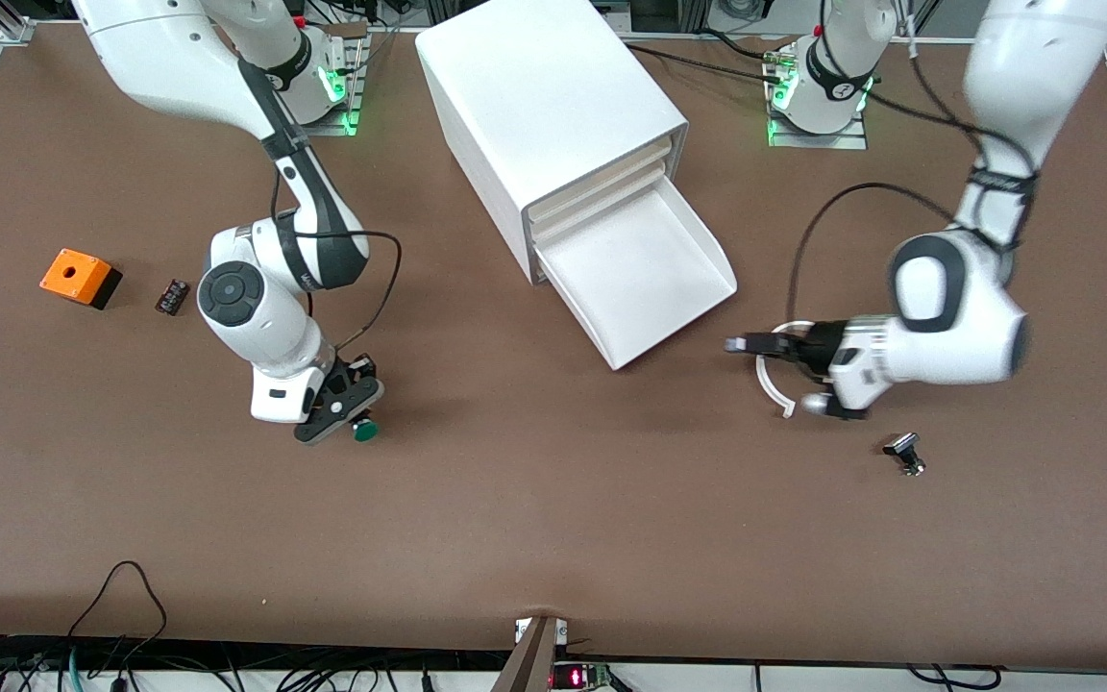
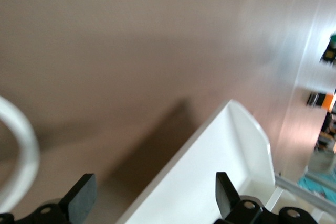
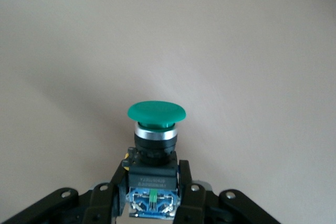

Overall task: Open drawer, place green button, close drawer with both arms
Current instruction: 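Lift the green button with the right gripper while the left gripper withdraws, then carry the green button over the open drawer with the right gripper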

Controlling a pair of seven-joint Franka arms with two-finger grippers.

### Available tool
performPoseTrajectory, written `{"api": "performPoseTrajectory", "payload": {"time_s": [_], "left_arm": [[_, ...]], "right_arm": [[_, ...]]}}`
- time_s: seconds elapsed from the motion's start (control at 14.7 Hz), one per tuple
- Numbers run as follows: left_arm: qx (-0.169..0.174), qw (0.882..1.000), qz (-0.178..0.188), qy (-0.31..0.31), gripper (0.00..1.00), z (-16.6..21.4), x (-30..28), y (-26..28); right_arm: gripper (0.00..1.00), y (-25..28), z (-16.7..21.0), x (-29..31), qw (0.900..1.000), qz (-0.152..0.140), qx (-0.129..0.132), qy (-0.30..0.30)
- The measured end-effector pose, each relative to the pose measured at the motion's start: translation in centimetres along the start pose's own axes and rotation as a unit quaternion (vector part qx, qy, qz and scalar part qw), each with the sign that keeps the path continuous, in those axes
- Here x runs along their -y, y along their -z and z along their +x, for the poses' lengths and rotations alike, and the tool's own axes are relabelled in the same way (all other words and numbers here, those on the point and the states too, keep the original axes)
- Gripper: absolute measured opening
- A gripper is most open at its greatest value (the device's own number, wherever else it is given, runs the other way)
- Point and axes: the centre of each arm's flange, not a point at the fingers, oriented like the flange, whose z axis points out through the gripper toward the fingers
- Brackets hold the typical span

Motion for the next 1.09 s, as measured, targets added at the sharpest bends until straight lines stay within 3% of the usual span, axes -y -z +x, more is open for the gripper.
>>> {"api": "performPoseTrajectory", "payload": {"time_s": [0.14,0.27,0.48,0.82,0.95,1.09], "left_arm": [[-0.05,0.998,0.02,-0.011,1.0,-0.6,-0.2,6.8],[-0.072,0.993,0.083,-0.045,1.0,-2.1,-1.5,12.0],[-0.07,0.98,0.169,-0.083,1.0,-5.9,-4.4,18.1],[-0.05,0.958,0.272,-0.07,1.0,-10.5,-4.9,26.5],[-0.044,0.944,0.322,-0.062,1.0,-10.9,-5.9,27.6],[-0.045,0.934,0.35,-0.055,1.0,-10.8,-7.3,27.2]], "right_arm": [[0.41,2.0,2.8,3.2,0.999,0.012,-0.019,0.028],[0.41,3.1,5.0,8.0,0.996,0.033,-0.038,0.071],[0.41,5.4,7.7,14.7,0.986,0.05,-0.067,0.142],[0.41,10.6,11.3,27.0,0.959,0.051,-0.12,0.252],[0.41,11.6,11.6,30.7,0.947,0.039,-0.128,0.292],[0.41,11.4,11.4,32.8,0.931,0.029,-0.128,0.342]]}}
